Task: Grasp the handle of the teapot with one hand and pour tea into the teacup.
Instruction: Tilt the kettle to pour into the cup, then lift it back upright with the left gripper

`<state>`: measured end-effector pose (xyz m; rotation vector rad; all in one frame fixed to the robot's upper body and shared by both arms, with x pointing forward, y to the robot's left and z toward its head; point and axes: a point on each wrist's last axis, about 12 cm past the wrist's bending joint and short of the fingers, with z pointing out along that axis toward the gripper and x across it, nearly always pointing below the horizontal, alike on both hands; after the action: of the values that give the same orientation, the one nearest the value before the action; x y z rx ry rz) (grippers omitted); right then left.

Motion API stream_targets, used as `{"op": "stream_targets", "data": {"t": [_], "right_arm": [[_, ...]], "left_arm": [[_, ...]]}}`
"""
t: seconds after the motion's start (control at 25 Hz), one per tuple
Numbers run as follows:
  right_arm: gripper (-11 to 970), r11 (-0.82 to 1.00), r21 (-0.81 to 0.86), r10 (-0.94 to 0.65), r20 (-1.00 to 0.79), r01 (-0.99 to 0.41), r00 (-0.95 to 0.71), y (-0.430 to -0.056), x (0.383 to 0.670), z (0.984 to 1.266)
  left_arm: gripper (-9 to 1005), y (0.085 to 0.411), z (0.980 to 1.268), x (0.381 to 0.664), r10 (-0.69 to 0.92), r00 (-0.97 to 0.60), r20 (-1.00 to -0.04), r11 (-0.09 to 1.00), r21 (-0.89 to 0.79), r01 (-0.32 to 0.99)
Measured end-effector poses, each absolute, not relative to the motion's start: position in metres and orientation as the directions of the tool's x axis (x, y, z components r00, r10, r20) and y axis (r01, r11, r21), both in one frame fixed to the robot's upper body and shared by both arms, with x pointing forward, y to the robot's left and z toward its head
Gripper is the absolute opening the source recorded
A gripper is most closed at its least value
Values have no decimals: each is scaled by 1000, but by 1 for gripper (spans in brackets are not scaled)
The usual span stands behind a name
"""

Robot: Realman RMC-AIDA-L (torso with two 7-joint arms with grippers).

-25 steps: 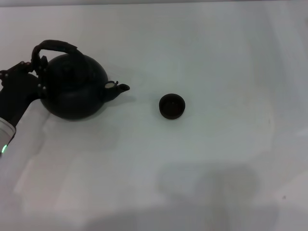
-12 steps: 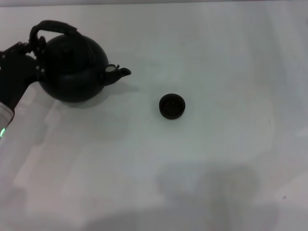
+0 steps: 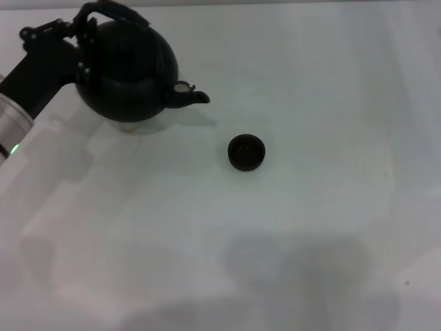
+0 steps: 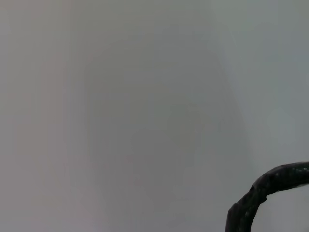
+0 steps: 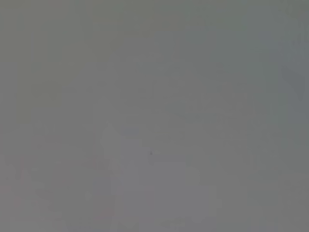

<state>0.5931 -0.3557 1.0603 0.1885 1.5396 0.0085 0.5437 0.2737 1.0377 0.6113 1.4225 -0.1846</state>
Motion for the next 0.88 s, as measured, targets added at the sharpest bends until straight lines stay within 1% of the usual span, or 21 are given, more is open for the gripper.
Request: {"op": "stream_targets", "data": {"t": [0.44, 0.88], "right_arm": [[836, 985, 128, 126, -992, 118, 21, -357, 590, 1057], [836, 984, 131, 132, -991, 122, 5, -356, 587, 1052]], "left_arm": [[97, 254, 1053, 564, 303, 268, -915, 751, 402, 524], [98, 241, 1058, 569, 327, 320, -889, 703, 455, 546]]}}
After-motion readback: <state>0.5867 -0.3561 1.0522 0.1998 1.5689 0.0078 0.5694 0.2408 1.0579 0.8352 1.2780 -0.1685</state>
